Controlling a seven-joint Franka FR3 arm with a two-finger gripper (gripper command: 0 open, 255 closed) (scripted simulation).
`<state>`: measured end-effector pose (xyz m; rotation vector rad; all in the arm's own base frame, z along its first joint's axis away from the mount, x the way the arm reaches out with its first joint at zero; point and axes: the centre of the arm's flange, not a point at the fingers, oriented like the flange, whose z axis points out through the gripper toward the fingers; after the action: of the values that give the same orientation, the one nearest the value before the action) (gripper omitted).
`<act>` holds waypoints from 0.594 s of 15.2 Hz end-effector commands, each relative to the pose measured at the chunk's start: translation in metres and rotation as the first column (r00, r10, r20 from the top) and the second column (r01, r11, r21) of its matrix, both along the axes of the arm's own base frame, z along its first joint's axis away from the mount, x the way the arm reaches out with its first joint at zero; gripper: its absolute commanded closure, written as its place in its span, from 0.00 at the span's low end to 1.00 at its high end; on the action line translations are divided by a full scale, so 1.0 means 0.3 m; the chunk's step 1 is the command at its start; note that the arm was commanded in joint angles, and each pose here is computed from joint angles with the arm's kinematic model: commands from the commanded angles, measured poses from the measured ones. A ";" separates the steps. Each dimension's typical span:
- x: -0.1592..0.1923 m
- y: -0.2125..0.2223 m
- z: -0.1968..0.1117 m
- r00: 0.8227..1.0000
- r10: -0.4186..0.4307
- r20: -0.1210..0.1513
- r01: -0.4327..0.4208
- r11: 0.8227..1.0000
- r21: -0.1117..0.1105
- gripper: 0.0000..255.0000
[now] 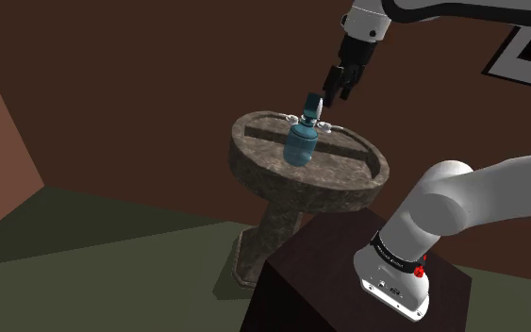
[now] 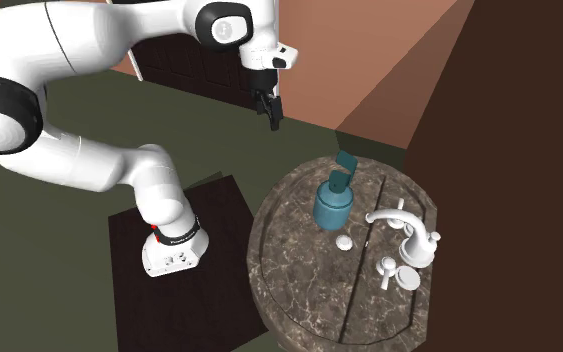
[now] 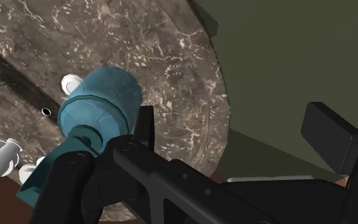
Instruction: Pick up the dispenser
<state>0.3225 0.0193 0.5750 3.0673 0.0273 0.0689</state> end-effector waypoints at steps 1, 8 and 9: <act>0.000 0.000 0.000 1.000 0.000 0.000 0.000 1.000 0.000 0.00; 0.183 -0.134 -0.153 0.935 -0.340 0.103 0.341 0.940 0.004 0.00; 0.206 -0.158 -0.173 0.915 -0.386 0.117 0.387 0.922 0.007 0.00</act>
<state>0.3796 -0.0212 0.5297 2.9981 -0.4984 0.1980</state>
